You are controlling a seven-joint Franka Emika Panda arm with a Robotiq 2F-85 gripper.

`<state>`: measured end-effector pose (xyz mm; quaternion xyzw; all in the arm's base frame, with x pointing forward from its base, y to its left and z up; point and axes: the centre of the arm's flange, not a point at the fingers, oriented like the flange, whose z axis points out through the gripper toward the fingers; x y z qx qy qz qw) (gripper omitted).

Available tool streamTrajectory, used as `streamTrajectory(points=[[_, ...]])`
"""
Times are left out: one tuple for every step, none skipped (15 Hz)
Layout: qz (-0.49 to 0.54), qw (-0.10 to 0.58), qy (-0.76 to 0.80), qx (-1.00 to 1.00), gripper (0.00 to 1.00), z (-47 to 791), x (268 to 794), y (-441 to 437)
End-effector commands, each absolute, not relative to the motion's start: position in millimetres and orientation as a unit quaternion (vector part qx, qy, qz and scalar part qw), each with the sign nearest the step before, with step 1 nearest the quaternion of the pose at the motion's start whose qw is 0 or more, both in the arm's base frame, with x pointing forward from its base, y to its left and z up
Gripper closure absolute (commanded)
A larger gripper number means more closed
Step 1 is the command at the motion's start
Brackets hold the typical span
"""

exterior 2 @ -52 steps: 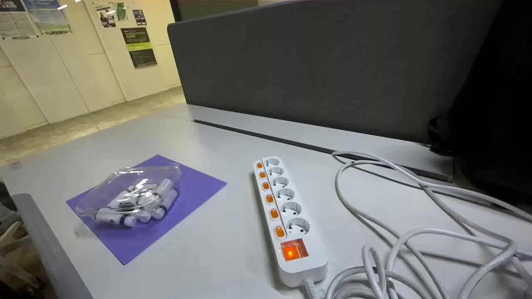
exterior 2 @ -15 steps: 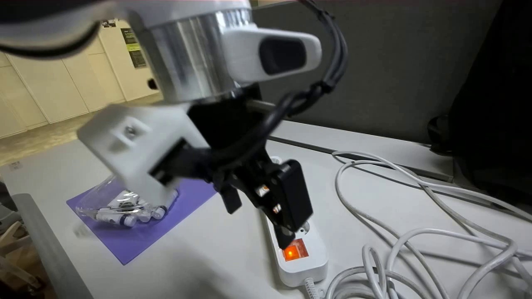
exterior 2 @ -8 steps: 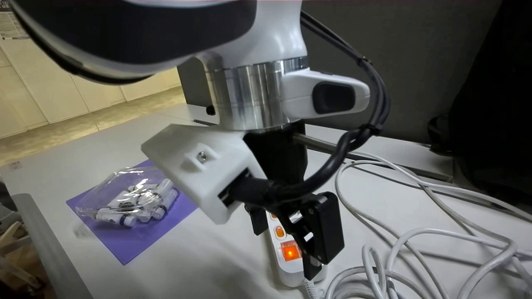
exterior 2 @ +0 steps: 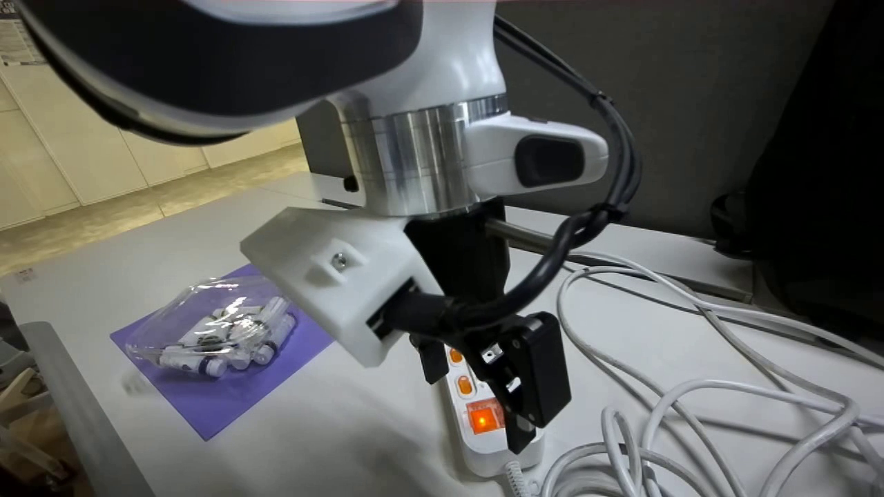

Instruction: Turn on the middle switch of the adapter

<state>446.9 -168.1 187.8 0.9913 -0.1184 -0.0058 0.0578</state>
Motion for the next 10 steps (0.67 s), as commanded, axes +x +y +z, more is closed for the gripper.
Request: streamTrajectory(points=[[0.032, 0.066, -0.147, 0.986, 0.00, 185.8, 468.6, -154.9], [0.044, 0.069, -0.153, 0.985, 0.00, 185.3, 474.4, -150.4], [0.050, 0.069, -0.156, 0.984, 0.00, 184.7, 478.7, -146.2], [0.053, 0.068, -0.162, 0.983, 0.25, 182.7, 482.7, -141.4], [0.055, 0.067, -0.168, 0.982, 0.26, 179.4, 486.2, -135.7], [0.056, 0.065, -0.177, 0.980, 0.33, 176.1, 490.2, -130.9], [0.056, 0.063, -0.188, 0.978, 0.40, 172.5, 494.2, -126.8], [0.056, 0.060, -0.201, 0.976, 0.47, 169.3, 498.1, -123.4], [0.058, 0.057, -0.216, 0.973, 0.55, 167.0, 503.5, -120.5], [0.062, 0.054, -0.229, 0.970, 0.62, 165.2, 507.4, -118.2]])
